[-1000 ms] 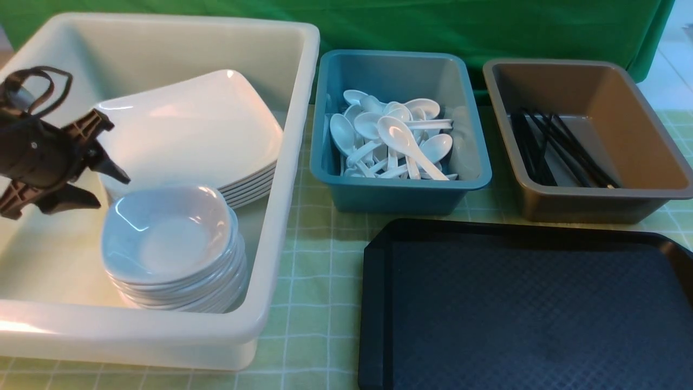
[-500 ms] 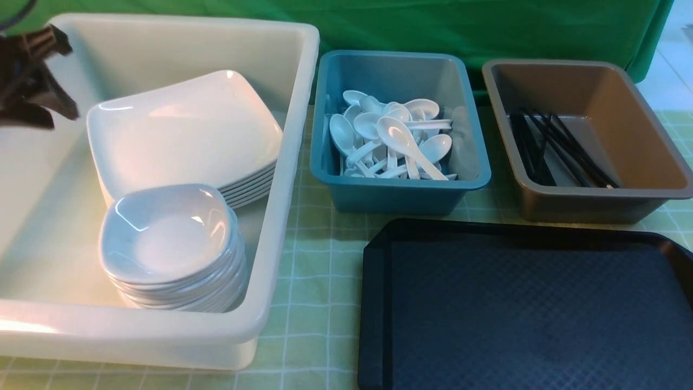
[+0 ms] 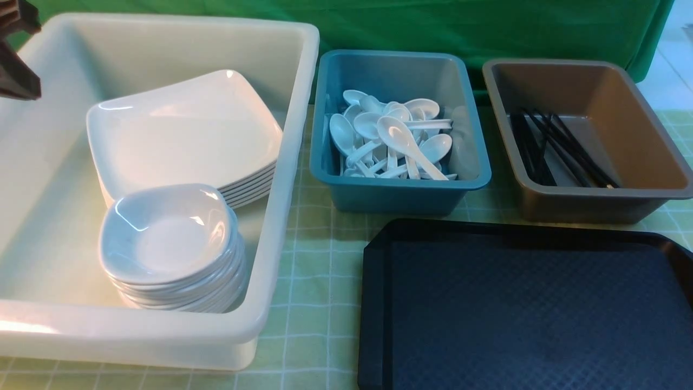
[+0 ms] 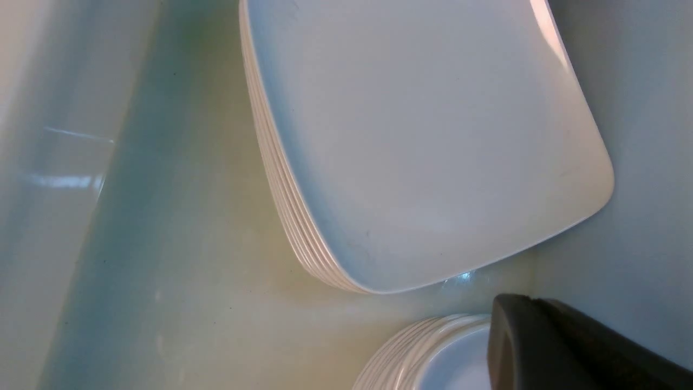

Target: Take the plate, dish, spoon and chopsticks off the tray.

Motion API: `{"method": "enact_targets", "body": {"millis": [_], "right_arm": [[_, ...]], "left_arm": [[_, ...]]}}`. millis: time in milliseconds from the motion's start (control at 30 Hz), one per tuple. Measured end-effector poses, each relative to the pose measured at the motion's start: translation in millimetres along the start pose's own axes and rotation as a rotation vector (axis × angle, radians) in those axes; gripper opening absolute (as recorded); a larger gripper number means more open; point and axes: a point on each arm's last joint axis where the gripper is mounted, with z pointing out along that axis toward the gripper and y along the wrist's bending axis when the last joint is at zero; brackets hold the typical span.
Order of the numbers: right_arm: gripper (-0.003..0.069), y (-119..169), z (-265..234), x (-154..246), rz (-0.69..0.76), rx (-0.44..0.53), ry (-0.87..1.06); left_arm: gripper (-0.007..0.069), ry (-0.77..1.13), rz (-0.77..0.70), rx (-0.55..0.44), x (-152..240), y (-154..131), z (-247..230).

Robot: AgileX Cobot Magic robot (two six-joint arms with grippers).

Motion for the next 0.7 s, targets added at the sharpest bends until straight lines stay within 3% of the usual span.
{"method": "enact_targets", "body": {"millis": [700], "right_arm": [[0.0061, 0.3, 2.1, 1.8, 0.0, -0.003, -0.008]], "left_arm": [[-0.0008, 0.043, 0.04, -0.002, 4.0, 0.1, -0.4]]}}
